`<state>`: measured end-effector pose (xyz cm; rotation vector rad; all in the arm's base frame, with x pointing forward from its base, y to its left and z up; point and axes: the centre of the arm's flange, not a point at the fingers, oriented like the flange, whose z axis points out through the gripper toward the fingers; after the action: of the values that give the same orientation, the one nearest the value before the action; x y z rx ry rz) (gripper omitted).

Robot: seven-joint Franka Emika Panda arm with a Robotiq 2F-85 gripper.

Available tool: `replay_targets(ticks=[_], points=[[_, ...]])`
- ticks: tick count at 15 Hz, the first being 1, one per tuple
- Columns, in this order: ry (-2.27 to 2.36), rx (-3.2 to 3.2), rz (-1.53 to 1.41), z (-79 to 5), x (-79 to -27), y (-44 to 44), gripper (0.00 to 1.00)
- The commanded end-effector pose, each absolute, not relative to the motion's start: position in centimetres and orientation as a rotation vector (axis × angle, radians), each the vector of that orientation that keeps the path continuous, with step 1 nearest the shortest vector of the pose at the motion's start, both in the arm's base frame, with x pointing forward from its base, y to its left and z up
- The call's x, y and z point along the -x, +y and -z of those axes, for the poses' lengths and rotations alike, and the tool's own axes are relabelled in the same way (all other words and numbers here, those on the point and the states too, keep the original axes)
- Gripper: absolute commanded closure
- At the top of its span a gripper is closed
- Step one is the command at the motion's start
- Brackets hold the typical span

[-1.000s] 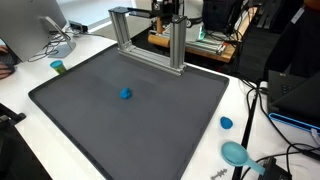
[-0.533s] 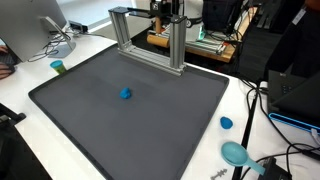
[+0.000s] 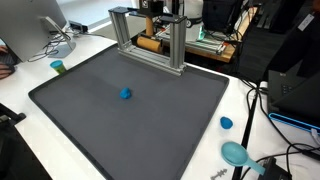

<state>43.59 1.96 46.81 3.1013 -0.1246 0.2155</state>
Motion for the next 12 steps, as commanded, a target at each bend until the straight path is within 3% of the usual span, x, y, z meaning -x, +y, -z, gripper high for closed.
replay_targets(ticks=[1,7,8,9,10,12], points=[[-0.195,-3.071,-0.186,-48.7,-51.9,4.3,0.78],[-0.305,-3.076,-0.041,-46.4,-60.0,1.6,0.78],[-0.311,-3.085,0.008,-46.0,-60.7,0.8,0.78],[-0.303,-3.081,-0.059,-45.1,-57.3,2.0,0.78],[-0.315,-3.079,-0.04,-44.4,-58.0,1.4,0.53],[-0.312,-3.078,-0.026,-43.7,-58.1,1.5,0.53]])
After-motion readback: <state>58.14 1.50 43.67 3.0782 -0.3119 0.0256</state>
